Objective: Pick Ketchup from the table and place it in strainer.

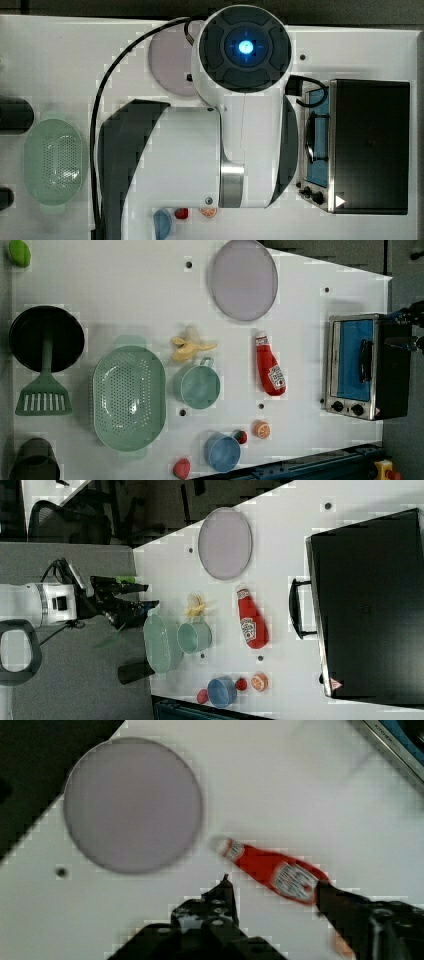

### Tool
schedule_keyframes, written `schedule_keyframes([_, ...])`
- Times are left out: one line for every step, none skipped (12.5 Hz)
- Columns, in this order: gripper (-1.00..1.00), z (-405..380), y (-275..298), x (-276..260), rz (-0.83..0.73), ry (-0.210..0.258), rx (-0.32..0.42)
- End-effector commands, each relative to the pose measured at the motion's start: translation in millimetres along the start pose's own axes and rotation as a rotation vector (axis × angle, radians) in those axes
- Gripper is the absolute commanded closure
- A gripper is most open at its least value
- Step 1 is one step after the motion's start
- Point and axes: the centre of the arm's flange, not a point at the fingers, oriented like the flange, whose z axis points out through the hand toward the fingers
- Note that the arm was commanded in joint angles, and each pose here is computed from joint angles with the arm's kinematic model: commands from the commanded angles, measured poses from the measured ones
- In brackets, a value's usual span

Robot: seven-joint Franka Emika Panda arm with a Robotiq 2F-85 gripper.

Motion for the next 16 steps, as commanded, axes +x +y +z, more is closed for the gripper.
schedule_keyframes([-0.58, -67.2, 67.1, -21.5, 0.003, -0.028, -0.005])
schedule_keyframes([-0.80, -64.7, 66.6, -21.4, -0.001, -0.031, -0.008])
schedule_keyframes([-0.99, -59.2, 64.4, -21.1, -0.013, -0.037, -0.014])
schedule_keyframes([-1.00, -49.3, 61.7, -20.6, -0.036, -0.050, -0.026])
schedule_keyframes([-1.00, -35.2, 58.2, -19.8, -0.069, -0.070, -0.043])
schedule_keyframes([-1.00, -19.1, 54.7, -18.5, -0.104, -0.090, -0.060])
schedule_keyframes([-1.00, -1.2, 51.0, -17.2, -0.145, -0.114, -0.078])
schedule_keyframes([-1.00, 18.2, 47.5, -16.2, -0.186, -0.141, -0.097])
schedule_keyframes([-1.00, 36.9, 43.4, -15.4, -0.228, -0.161, -0.108])
schedule_keyframes([-1.00, 55.0, 39.3, -15.6, -0.281, -0.175, -0.114])
schedule_keyframes([-1.00, 73.3, 36.3, -16.2, -0.353, -0.186, -0.113])
schedule_keyframes([-1.00, 92.0, 34.6, -17.3, -0.440, -0.192, -0.107])
schedule_keyframes([-1.00, 110.7, 34.2, -18.1, -0.519, -0.191, -0.096])
schedule_keyframes([-1.00, 128.0, 34.3, -18.7, -0.600, -0.181, -0.081])
schedule_keyframes([-1.00, 144.4, 35.1, -20.3, -0.688, -0.172, -0.066])
schedule_keyframes([-1.00, 161.0, 36.8, -22.7, -0.773, -0.166, -0.056])
